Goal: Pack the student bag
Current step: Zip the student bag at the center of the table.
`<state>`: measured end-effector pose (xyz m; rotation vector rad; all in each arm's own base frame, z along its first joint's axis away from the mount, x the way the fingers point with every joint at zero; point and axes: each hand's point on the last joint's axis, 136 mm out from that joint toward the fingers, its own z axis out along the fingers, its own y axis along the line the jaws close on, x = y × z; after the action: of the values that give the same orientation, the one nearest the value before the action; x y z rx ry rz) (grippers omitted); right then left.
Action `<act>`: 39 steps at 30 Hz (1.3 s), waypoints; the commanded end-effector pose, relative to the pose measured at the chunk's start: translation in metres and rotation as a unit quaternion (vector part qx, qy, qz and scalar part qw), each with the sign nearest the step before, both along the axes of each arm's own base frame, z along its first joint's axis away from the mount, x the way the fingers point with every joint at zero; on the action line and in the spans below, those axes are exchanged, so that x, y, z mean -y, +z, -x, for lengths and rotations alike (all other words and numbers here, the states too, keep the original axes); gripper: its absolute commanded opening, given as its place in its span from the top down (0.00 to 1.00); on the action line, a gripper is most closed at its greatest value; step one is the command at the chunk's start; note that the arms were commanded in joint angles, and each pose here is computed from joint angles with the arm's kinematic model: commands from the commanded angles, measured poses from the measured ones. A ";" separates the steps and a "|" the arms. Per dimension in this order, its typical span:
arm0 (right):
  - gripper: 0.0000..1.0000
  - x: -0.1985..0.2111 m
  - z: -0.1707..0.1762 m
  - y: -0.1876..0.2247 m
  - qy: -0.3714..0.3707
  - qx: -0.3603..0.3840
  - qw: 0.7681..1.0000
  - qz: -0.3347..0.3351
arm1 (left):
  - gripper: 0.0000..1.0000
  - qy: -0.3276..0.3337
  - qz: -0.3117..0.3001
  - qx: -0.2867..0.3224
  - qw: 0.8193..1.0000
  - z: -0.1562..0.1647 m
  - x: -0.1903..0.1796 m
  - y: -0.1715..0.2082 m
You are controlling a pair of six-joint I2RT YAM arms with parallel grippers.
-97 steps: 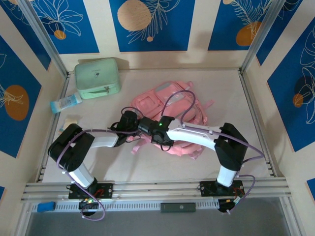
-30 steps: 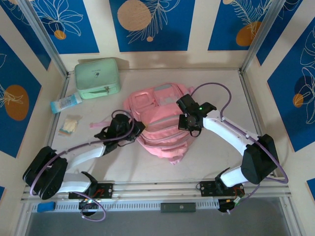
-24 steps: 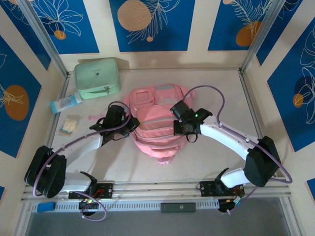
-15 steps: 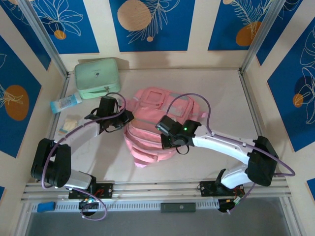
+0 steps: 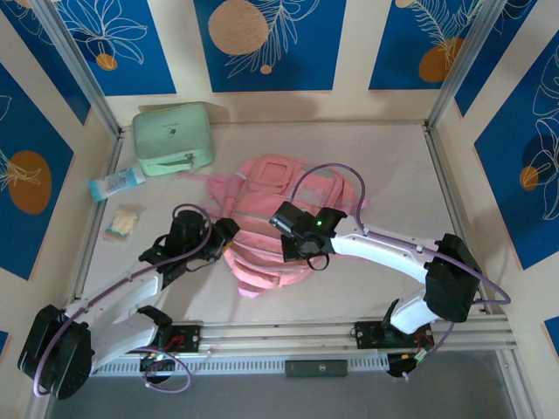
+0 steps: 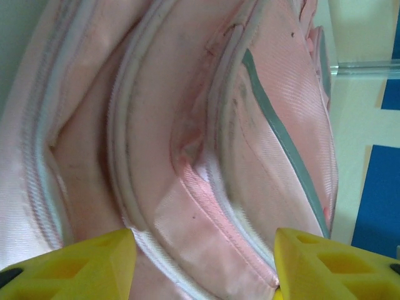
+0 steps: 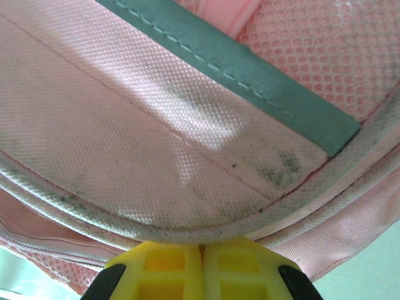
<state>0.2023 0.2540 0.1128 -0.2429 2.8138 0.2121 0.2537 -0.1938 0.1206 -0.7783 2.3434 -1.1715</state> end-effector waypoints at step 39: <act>0.31 0.124 -0.097 0.097 -0.092 0.171 0.980 -0.039 | 0.09 -0.042 -0.328 0.118 0.936 -0.048 -0.078 0.066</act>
<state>0.2873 0.1662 0.1935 -0.1464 2.5732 0.2699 0.3008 -0.1577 0.1648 -0.3435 2.4027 -0.6566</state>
